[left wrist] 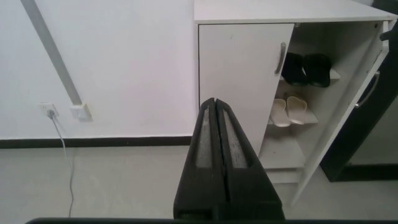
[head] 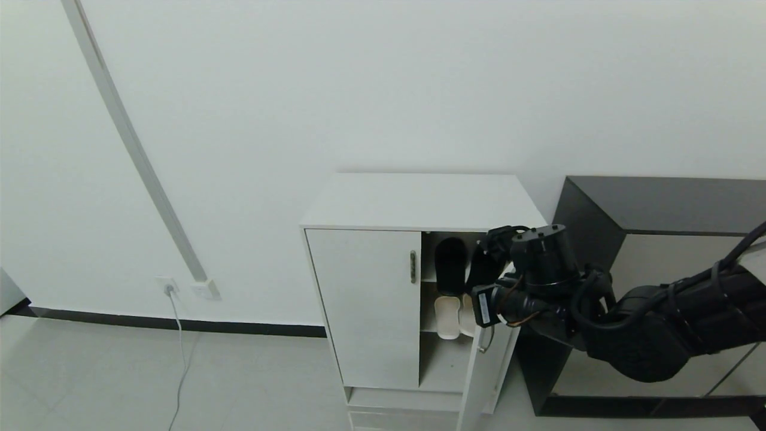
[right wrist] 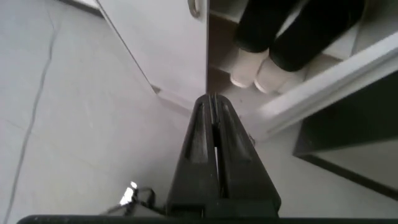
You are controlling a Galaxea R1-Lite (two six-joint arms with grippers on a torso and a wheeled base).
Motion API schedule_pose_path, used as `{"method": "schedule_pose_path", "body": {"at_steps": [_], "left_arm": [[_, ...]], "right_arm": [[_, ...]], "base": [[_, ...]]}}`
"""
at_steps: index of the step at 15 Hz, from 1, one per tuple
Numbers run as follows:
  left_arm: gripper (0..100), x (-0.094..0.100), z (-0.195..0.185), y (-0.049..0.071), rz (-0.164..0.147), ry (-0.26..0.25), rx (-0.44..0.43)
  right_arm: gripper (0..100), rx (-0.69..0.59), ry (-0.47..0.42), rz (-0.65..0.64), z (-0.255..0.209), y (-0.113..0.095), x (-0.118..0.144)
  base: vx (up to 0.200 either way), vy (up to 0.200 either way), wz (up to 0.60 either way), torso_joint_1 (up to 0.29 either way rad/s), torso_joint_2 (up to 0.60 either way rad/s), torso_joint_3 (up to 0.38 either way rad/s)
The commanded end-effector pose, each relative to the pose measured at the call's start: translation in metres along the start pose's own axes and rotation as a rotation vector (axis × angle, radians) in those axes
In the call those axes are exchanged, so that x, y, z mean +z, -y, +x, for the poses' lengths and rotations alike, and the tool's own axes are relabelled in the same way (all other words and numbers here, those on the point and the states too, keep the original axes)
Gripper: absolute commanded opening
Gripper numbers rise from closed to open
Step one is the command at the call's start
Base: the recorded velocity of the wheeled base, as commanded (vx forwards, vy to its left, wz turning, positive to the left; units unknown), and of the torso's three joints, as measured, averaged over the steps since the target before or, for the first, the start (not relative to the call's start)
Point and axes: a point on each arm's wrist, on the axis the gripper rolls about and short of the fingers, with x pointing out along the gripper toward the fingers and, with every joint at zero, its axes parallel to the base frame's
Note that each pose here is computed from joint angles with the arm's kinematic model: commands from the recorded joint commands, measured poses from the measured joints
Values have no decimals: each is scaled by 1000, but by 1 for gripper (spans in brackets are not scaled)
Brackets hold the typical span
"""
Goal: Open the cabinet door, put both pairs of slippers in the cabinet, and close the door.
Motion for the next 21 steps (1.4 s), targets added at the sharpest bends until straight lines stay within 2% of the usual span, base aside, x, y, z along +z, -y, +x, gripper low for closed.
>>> {"method": "schedule_pose_path", "body": {"at_steps": [1,3,5,8,11,18,21], "left_arm": [[0,0,0,0,0,0,0],[0,0,0,0,0,0,0],[0,0,0,0,0,0,0],[0,0,0,0,0,0,0],[0,0,0,0,-2,0,2],[0,0,0,0,-2,0,0],[0,0,0,0,-2,0,2]], "right_arm": [[0,-34,-13,-2,-23,17,13],[0,-55,-103,-42,-35,24,9],[0,-59,-124,-48,-36,25,7],[0,-87,-204,-96,-33,26,-7],[0,-95,-250,-109,-30,27,-12],[0,-99,-288,-110,-7,24,-23],[0,-94,-246,-98,4,22,-24]], "base": [[0,0,0,0,0,0],[100,0,0,1,-1,-1],[200,0,0,-7,-2,5],[200,0,0,6,-1,2],[0,0,0,0,0,0],[0,0,0,0,0,0],[0,0,0,0,0,0]]}}
